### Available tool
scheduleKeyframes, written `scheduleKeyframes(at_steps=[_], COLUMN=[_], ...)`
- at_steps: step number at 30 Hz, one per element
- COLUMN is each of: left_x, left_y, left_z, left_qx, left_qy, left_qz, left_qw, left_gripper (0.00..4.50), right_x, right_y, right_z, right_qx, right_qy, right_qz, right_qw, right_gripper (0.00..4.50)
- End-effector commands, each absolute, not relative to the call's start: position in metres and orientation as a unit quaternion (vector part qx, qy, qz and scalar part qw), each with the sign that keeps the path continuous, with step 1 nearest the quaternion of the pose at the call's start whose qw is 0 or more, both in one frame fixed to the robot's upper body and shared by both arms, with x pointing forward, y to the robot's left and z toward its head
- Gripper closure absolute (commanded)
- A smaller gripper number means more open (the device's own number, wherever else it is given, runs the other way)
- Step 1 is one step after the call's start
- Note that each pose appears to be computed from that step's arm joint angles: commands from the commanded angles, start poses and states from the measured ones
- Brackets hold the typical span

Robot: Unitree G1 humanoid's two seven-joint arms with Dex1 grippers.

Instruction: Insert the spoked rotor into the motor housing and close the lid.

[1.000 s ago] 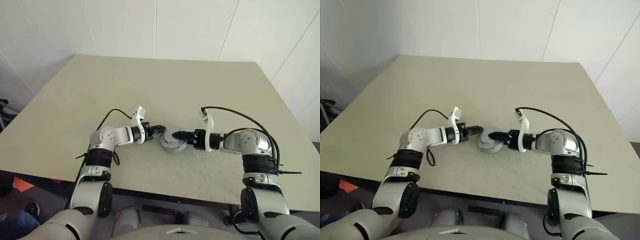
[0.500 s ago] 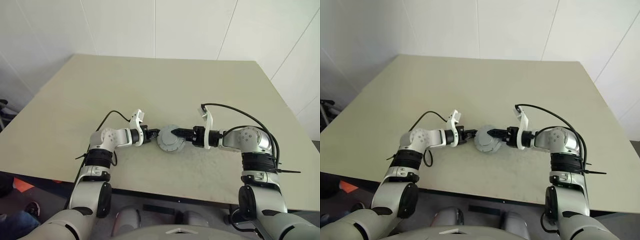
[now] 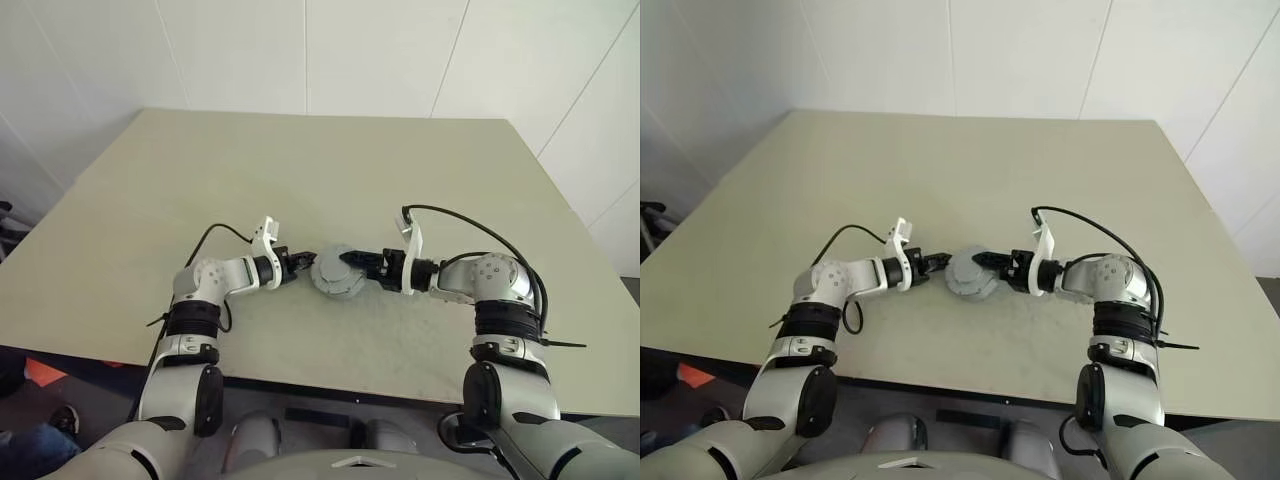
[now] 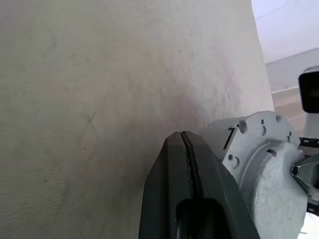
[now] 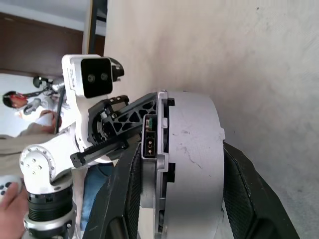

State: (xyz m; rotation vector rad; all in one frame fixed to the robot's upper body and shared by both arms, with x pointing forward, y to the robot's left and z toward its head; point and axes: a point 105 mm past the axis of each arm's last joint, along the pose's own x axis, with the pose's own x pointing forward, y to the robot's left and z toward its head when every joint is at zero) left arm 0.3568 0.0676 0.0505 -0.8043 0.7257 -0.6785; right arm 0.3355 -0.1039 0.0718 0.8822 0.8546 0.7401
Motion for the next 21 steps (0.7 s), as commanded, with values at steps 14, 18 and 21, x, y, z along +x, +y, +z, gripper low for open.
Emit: scheduleKeyframes(at_steps=[14,18,21], left_x=[0.361,0.358,0.358], left_y=[0.171,0.184,0.182], left_z=[0.073,0.083,0.089], left_qx=[-0.478,-0.501,-0.51], left_qy=[0.184,0.156,0.147], left_qz=[-0.175,-0.17,-0.181], left_qw=[0.841,0.834,0.828], left_gripper=[3.94,2.61,1.56], right_x=[0.385,0.391,0.389], right_y=[-0.08,-0.076,-0.068], right_z=[0.133,0.143,0.146], right_qx=[0.51,0.524,0.525], right_qy=[0.264,0.256,0.263], right_qz=[0.333,0.336,0.348], right_qw=[0.747,0.739,0.731], right_gripper=[2.34,2.34,2.34])
